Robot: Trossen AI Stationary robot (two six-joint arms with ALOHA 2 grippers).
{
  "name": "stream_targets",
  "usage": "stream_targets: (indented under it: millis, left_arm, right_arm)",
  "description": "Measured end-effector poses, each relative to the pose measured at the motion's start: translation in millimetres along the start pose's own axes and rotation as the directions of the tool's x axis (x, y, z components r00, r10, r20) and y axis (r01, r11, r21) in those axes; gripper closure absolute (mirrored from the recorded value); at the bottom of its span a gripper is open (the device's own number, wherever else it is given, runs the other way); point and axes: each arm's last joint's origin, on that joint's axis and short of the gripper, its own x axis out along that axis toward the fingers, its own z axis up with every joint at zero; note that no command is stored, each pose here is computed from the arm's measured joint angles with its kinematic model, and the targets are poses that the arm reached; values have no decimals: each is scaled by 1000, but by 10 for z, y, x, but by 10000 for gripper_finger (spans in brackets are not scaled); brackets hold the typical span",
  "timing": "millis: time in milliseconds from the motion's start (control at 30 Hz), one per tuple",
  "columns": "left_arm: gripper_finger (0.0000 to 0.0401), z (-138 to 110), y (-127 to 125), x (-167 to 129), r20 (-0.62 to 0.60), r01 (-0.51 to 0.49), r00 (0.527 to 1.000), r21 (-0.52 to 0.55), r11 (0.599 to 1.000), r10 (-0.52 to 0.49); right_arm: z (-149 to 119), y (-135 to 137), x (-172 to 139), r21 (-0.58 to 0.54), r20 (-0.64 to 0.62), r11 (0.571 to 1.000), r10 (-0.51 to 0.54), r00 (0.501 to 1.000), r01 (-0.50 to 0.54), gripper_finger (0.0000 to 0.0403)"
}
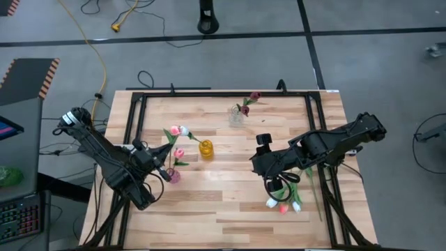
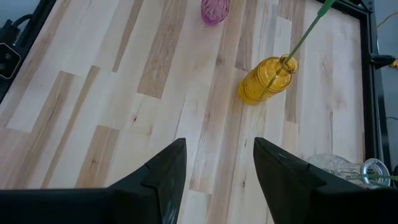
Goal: Sort flowers into vase by color
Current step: Put the pink flower into the purple vase
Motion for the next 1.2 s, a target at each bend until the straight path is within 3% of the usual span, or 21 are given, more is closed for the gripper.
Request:
stream_targets:
  millis: [667,1000,1200]
  left_arm:
    - [396,-24,2,-1,-96,5,995,5,1000,-4]
    - [299,-13,-2,-4,-127,10,992,24,1000,-7]
    - [266,169,-65,-23,-282,67,958,82,994,-41]
  right_arm:
    - [0,0,0,0,0,1000,0,1000,0,189]
    - [0,0,0,0,0,1000,0,1000,0,189]
    - [0,0,0,0,0,1000,0,1000,0,189]
